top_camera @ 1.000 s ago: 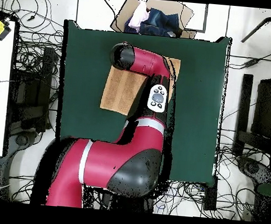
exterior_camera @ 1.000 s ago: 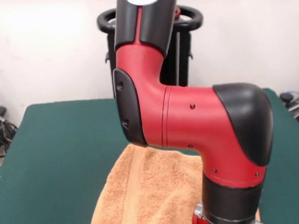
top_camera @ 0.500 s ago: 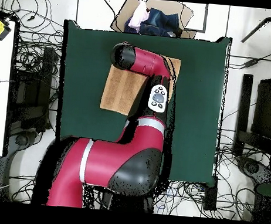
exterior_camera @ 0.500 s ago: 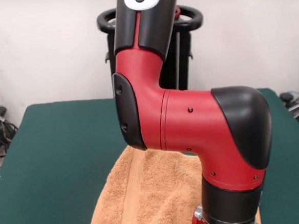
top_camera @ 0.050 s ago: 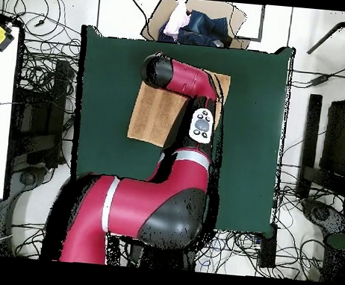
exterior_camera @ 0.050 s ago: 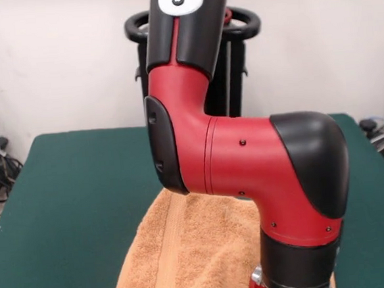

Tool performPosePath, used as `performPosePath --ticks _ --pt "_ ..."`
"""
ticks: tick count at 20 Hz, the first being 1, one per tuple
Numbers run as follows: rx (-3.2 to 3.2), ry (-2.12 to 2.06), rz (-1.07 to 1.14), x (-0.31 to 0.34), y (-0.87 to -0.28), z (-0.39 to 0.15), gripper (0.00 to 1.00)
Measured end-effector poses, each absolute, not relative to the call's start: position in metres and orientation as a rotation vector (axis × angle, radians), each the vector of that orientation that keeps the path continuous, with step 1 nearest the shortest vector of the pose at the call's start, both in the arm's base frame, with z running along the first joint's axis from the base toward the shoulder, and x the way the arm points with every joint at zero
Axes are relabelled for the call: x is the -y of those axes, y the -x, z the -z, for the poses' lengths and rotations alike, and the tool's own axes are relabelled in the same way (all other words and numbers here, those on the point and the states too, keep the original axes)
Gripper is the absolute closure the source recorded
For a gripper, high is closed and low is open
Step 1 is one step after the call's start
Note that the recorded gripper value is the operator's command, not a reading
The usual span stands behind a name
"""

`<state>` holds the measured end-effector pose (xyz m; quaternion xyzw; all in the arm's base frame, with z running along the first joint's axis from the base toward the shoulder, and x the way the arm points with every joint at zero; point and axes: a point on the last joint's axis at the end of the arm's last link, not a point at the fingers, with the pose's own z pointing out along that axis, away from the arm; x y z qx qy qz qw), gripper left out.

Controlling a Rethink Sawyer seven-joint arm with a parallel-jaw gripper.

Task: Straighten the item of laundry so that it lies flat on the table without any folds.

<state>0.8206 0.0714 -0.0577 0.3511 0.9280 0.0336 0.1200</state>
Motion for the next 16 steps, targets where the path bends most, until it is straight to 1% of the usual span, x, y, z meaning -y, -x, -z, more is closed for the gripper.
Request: performPosePath --ticks 11,16 --pt "-2.708 -0.988 -0.084 -0.093 -0.823 0.057 0.0" --pt "-2.704 -1.003 -0.093 -0.091 -0.824 0.057 0.0"
